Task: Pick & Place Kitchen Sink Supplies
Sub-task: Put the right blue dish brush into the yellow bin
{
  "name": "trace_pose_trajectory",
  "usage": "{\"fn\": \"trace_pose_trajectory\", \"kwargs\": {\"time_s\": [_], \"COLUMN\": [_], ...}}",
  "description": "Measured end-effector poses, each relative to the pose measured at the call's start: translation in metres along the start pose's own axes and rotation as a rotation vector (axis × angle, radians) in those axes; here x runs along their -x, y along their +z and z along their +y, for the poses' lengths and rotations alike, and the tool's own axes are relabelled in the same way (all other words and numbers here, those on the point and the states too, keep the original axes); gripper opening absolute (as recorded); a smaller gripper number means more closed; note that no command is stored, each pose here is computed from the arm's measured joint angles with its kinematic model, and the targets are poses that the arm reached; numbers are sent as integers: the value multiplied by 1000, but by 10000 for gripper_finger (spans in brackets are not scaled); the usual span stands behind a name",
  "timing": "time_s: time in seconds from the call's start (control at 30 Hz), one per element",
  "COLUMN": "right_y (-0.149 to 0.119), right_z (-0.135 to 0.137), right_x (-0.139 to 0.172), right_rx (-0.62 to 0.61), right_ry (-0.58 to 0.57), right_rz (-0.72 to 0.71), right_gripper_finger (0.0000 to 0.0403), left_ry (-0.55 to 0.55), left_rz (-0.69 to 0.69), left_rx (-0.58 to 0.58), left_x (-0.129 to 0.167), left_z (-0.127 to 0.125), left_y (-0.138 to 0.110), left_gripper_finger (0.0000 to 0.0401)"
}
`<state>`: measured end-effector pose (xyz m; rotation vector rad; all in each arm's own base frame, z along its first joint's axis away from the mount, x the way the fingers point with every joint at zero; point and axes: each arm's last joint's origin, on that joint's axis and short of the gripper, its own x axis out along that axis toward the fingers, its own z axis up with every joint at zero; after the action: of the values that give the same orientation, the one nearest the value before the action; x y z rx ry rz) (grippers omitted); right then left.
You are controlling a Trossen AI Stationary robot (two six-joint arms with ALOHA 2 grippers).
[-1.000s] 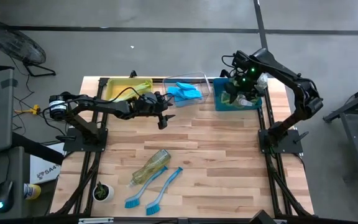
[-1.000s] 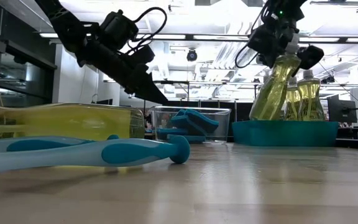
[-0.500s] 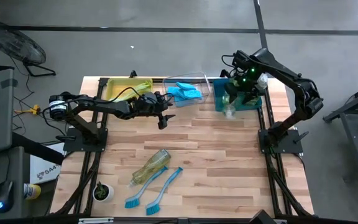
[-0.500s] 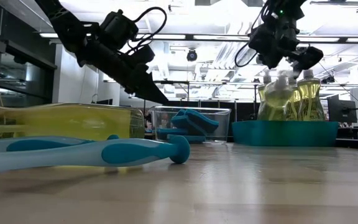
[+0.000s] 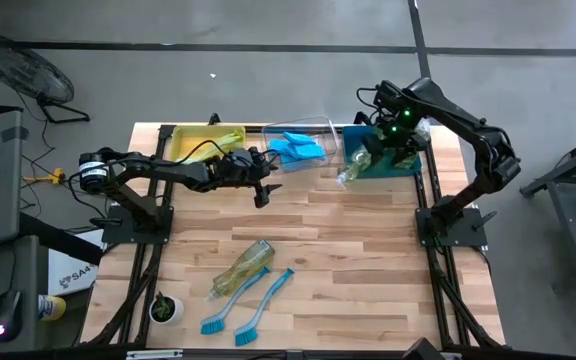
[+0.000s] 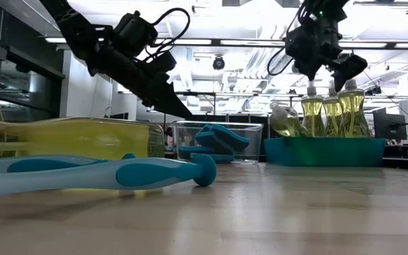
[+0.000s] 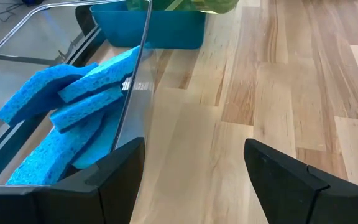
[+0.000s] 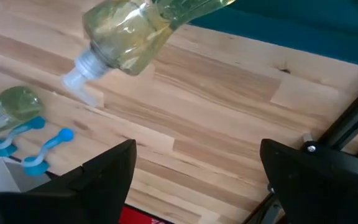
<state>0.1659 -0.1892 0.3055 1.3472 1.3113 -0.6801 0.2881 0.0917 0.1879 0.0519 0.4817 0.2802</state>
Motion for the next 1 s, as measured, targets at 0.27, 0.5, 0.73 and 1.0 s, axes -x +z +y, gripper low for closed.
{"fn": "trace_pose_trajectory", "kwargs": {"time_s": [0.27, 0.5, 0.73, 1.0], "right_y": [-11, -28, -65, -95], "right_z": [7, 46, 89, 114], "right_x": [15, 44, 48, -11], "right_rx": [147, 466, 853, 1084], "right_ry": [42, 118, 59, -35], "right_rz": [-68, -357, -681, -787], "right_gripper_finger": [336, 336, 336, 336], "left_ry": [0, 0, -1, -16], "left_rz": [0, 0, 4, -71], "left_rx": [0, 3, 6, 22], "left_x": [0, 0, 0, 16], "left_z": [0, 0, 0, 1], "left_y": [0, 0, 0, 15], "left_gripper_finger": [268, 268, 268, 268]}}
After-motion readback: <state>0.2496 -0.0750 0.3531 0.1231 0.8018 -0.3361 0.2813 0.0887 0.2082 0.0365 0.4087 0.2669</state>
